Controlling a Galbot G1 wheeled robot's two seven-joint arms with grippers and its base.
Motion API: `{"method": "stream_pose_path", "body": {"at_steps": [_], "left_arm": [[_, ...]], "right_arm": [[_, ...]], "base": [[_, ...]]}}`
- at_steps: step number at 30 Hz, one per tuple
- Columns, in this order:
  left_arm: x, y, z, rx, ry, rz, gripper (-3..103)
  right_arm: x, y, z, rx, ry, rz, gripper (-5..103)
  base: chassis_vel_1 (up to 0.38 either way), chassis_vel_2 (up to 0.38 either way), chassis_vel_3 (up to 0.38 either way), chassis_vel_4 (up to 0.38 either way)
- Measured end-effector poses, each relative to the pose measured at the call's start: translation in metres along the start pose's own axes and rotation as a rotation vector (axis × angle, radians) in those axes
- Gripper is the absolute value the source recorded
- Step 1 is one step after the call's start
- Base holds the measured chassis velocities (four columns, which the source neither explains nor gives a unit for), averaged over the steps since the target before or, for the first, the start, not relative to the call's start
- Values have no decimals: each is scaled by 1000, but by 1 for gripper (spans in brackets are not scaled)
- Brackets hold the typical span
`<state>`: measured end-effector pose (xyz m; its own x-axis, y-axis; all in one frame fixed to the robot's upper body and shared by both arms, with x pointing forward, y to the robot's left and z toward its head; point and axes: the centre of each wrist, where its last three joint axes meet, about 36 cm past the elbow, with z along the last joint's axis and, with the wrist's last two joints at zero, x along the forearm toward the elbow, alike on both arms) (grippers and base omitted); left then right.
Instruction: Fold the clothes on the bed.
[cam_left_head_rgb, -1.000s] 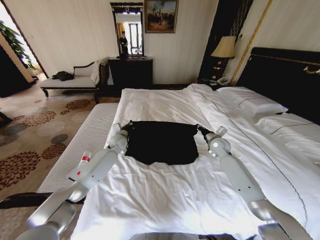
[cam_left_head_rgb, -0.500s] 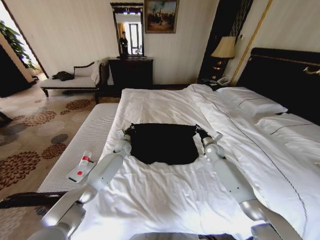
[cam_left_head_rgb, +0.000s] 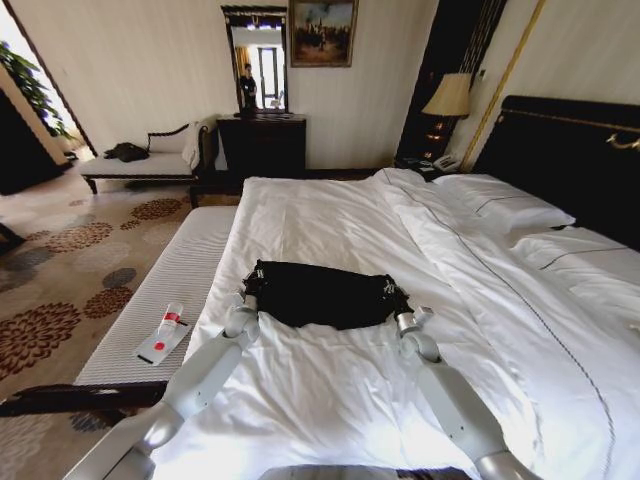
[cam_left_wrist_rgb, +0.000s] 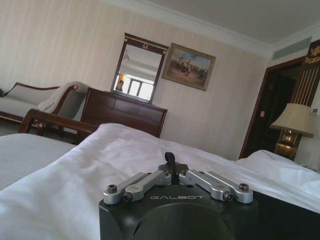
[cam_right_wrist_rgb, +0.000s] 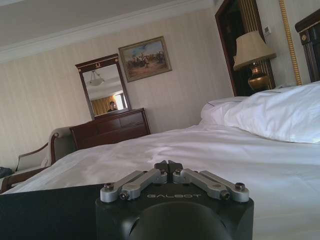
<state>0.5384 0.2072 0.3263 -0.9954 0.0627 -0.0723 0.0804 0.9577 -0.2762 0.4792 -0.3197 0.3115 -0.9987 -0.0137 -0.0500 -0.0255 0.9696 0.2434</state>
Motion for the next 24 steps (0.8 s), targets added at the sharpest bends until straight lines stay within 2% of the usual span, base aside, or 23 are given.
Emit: {"method": "stream_pose_path", "body": {"at_steps": [8,24], "left_arm": [[25,1,15,-51,-24,44,2],[63,21,31,-145,4,60,2]], "right_arm": [[28,-2,9,26,4,-3,0],[76,3,24,51,36,-16,0]], "base": [[0,0,0,0],[0,0,0,0]]}}
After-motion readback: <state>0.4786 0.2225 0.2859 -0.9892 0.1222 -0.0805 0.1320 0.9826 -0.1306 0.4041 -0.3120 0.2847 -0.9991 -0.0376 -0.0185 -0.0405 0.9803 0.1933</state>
